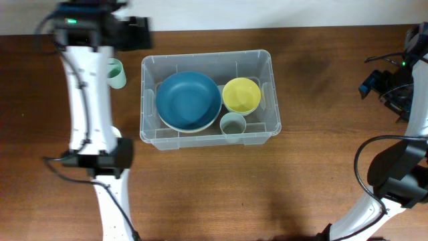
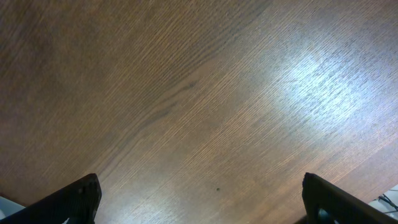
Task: Pack container
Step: 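Withdraw the left gripper to the mint-green cup, then lower the left gripper and grasp the mint-green cup rim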
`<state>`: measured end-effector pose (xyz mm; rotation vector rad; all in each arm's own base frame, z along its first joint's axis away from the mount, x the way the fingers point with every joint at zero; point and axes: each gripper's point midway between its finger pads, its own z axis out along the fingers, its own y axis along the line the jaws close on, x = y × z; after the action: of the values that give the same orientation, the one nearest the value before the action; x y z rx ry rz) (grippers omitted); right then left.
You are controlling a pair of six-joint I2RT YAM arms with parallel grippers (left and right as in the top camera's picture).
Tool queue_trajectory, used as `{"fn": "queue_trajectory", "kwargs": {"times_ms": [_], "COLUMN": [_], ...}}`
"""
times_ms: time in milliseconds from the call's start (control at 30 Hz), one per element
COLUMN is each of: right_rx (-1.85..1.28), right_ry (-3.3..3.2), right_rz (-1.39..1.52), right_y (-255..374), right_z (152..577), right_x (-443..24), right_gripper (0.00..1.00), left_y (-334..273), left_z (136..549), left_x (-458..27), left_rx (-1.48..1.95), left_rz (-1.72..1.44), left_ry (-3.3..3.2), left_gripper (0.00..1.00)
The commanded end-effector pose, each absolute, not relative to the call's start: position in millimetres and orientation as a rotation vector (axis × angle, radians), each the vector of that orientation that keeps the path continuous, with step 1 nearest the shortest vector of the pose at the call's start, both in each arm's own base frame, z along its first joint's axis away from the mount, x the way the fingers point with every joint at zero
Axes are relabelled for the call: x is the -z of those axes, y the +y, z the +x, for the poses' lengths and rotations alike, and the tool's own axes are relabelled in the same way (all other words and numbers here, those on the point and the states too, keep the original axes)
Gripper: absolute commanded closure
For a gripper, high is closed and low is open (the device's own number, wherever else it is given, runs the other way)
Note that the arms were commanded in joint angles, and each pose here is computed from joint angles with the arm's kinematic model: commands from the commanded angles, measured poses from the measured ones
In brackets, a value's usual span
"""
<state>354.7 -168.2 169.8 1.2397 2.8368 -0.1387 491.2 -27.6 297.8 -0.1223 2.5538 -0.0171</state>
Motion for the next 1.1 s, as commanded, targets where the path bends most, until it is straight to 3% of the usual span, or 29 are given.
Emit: {"fn": "queue_trajectory", "kwargs": {"times_ms": [0,267,700,1067], "right_rx": [0.164,0.164,0.164,0.164], "right_ry": [2.834,2.834,2.834,2.834], "right_rz": [1.257,1.257,1.257,1.257], "right_y": [-171,-171,-171,-171], "right_z": [353,352,353,353], "right_x": [-168,-168,-168,-168], "right_gripper": [0.01,0.01,0.01,0.01], "left_y": [45,96,101,109], "left_z": [488,509,526,525], "left_x": [-268,-212,-136,-106], "left_rx": [-0.006,0.103,0.111,0.051], "left_rz": [-0.370,-0.496,-0.506,-0.535], "left_ry": [2.636,2.677,2.733,2.756], "left_gripper": [0.01,0.01,0.01,0.00]}}
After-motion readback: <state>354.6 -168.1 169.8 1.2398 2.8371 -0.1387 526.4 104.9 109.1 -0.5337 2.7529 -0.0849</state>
